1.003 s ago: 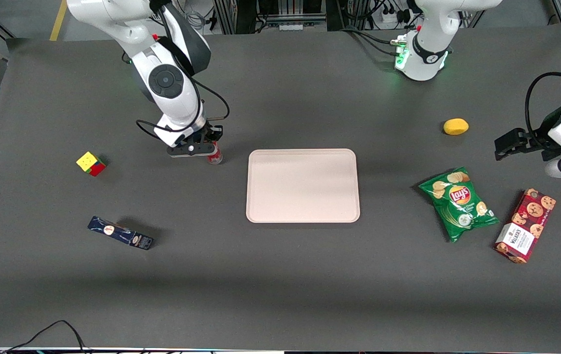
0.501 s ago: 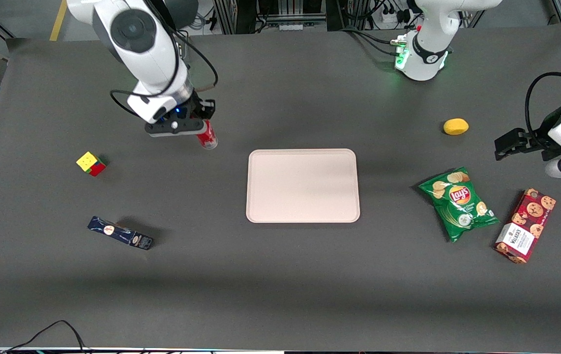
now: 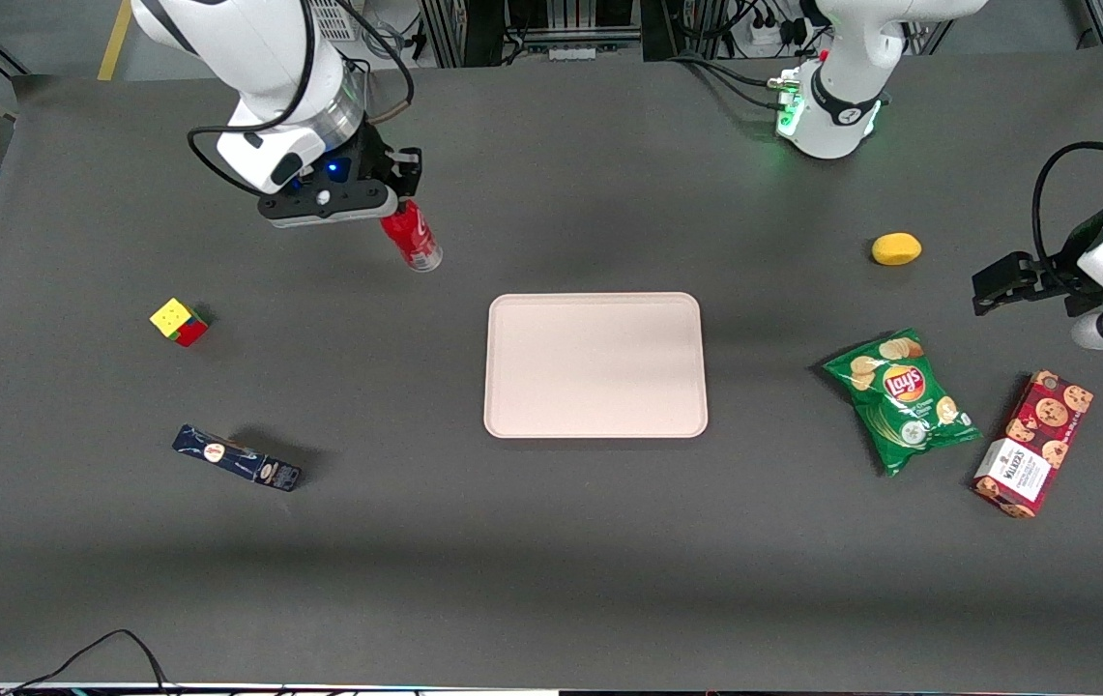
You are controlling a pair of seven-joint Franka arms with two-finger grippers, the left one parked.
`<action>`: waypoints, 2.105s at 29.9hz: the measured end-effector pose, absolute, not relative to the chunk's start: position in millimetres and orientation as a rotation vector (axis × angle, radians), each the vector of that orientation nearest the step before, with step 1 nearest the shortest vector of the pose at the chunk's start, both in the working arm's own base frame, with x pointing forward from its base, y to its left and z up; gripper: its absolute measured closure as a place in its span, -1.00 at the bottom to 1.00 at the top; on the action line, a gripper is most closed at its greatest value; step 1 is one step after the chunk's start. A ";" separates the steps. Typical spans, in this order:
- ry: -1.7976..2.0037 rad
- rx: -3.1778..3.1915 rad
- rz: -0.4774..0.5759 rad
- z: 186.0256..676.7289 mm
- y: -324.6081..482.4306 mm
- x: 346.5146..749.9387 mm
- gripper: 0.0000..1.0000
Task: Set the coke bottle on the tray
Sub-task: 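Lift the bottle and carry it over the white tray, then lower the bottle onto the tray with the right gripper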
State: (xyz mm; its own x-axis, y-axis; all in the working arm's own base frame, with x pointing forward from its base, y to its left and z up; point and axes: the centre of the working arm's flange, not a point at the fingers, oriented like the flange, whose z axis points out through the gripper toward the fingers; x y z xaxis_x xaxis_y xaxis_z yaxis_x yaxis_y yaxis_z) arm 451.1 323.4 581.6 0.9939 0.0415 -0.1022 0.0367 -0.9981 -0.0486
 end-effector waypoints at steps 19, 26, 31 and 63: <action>0.020 -3.091 0.161 479.5 400.2 495.3 0.37; 0.029 -3.090 0.183 424.7 406.7 517.8 0.37; 0.034 -3.079 0.167 410.8 408.7 527.0 0.37; 0.073 -3.115 0.100 326.9 419.9 547.8 0.37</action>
